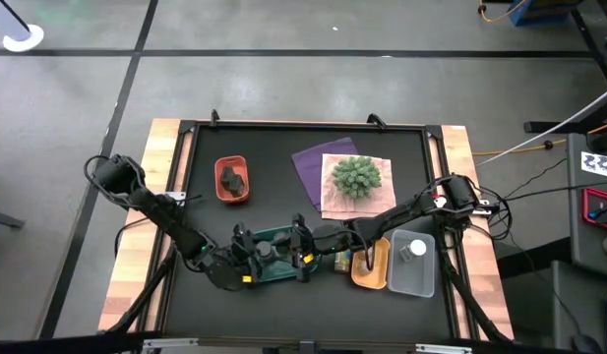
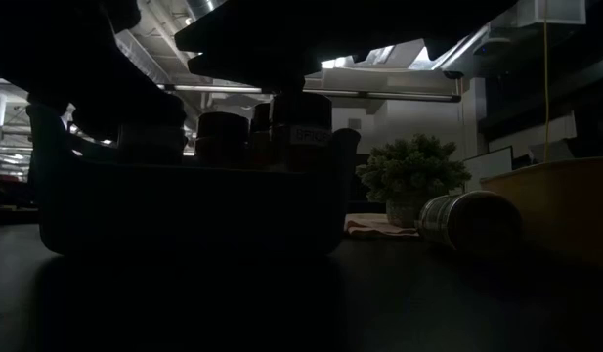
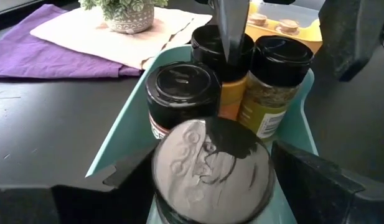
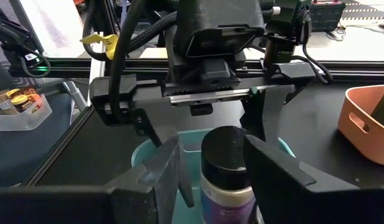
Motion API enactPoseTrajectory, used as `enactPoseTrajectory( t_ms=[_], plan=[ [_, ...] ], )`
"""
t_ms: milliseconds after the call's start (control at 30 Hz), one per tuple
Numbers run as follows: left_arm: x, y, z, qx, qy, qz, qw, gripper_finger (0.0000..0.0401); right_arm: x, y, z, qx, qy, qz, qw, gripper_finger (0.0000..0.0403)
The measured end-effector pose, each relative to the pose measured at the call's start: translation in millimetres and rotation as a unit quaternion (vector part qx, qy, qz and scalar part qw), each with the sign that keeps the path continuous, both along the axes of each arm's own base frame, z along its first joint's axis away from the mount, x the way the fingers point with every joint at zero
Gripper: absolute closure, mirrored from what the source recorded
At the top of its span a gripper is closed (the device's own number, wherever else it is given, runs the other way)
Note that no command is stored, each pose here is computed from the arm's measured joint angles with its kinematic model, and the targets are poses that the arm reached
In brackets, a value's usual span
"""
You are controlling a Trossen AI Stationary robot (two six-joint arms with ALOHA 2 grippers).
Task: Sort spices by type
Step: Put the purple seasoning bottle into the blue bin
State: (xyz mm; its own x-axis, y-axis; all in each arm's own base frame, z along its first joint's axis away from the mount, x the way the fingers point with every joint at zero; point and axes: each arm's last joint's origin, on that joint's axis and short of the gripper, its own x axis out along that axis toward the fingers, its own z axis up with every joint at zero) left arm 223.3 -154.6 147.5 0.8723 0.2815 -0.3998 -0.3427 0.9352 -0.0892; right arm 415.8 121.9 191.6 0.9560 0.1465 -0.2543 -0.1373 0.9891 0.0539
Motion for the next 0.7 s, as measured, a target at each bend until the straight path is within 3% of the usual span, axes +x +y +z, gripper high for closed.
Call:
enactPoseTrajectory(
  t_ms=[233, 467, 700],
  plan=[
    [1.3, -1.0, 2.9, 0.002, -0.011, -0.003, 1.0, 0.0114, -0.1, 0.2, 0.0, 0.0, 0.0, 0.0, 1.0, 0.023],
    [2.0, -1.4, 4.3, 0.095, 0.012, -0.044, 0.994, 0.0114, 0.0, 0.2, 0.0, 0.0, 0.0, 0.0, 1.0, 0.023],
    [-0.8, -5.8, 4.8, 0.102, 0.011, -0.055, 0.993, 0.0114, 0.0, 0.1, 0.0, 0.0, 0.0, 0.0, 1.0, 0.023]
  ],
)
